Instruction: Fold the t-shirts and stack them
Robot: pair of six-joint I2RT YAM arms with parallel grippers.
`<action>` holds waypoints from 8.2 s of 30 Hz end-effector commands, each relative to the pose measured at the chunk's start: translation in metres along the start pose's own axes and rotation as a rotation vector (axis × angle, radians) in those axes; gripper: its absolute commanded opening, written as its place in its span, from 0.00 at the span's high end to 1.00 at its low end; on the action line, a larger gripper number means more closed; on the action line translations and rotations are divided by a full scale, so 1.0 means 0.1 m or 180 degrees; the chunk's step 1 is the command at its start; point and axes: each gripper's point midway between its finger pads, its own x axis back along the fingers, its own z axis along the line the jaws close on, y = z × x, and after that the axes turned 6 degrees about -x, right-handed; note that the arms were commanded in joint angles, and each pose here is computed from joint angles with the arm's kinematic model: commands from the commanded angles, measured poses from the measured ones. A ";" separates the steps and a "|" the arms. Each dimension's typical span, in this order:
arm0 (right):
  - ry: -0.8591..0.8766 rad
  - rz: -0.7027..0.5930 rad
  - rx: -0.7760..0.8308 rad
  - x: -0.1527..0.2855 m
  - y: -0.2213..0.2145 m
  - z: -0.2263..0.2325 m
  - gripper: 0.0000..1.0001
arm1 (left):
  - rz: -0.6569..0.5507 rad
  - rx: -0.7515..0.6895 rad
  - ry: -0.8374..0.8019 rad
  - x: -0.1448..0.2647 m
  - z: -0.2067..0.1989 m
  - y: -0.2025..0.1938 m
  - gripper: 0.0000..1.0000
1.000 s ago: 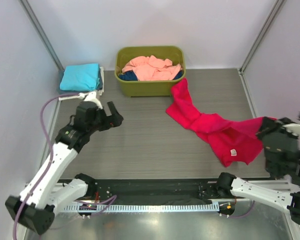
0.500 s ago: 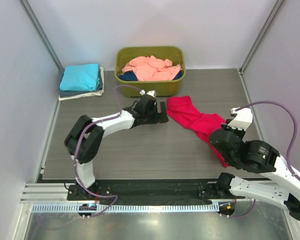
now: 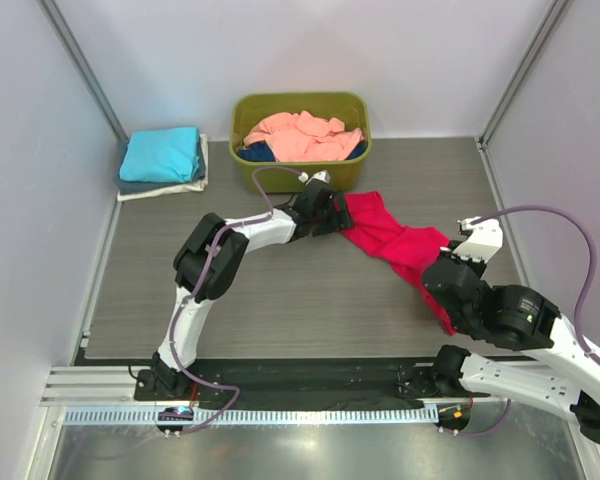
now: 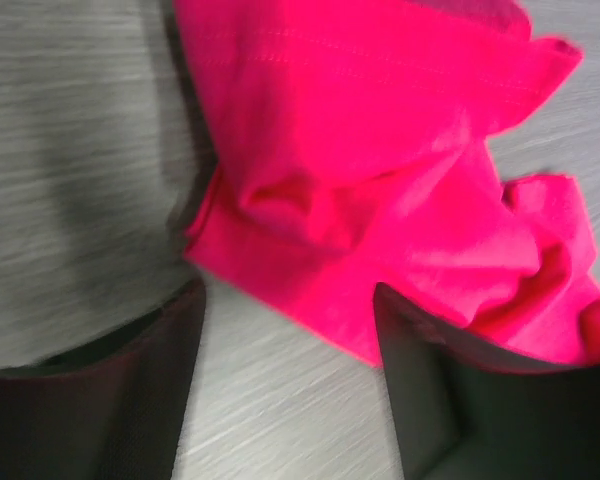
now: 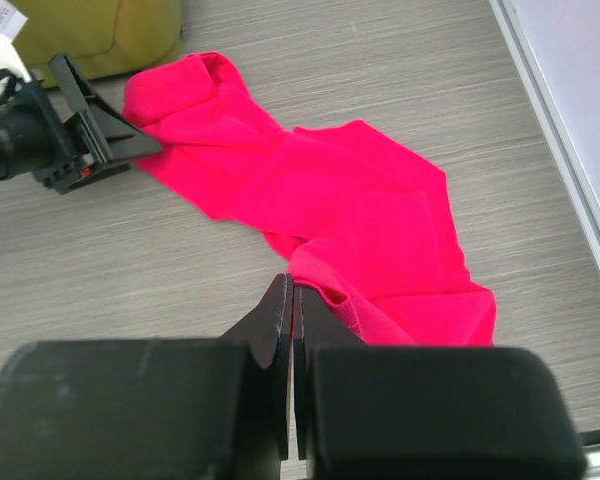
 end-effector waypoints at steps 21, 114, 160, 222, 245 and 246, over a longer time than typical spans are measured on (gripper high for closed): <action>0.0113 -0.0520 -0.0161 0.26 0.78 -0.09 0.99 | -0.0209 -0.0601 0.0805 3.01 0.03 0.48 1.00; -0.1620 -0.0389 -0.1395 -3.48 2.38 -1.74 0.00 | -0.0690 -0.0081 0.1162 3.79 1.68 0.03 0.00; 0.1538 0.1491 0.0000 -2.48 -0.08 2.57 0.00 | -0.1002 0.1126 0.1326 3.71 1.89 -0.33 0.49; 0.1516 0.1363 -0.0192 -1.03 -0.51 1.38 0.01 | -0.1191 0.1730 0.1652 3.04 2.63 -0.96 0.71; -0.0178 0.1029 -0.0796 -1.12 -0.83 -0.09 0.00 | -0.1644 0.1299 0.1615 3.44 2.39 -0.33 1.00; -0.0106 0.1075 -0.0828 -1.10 -0.85 -0.04 0.01 | -0.1749 0.1267 0.1581 3.53 2.33 -0.23 1.00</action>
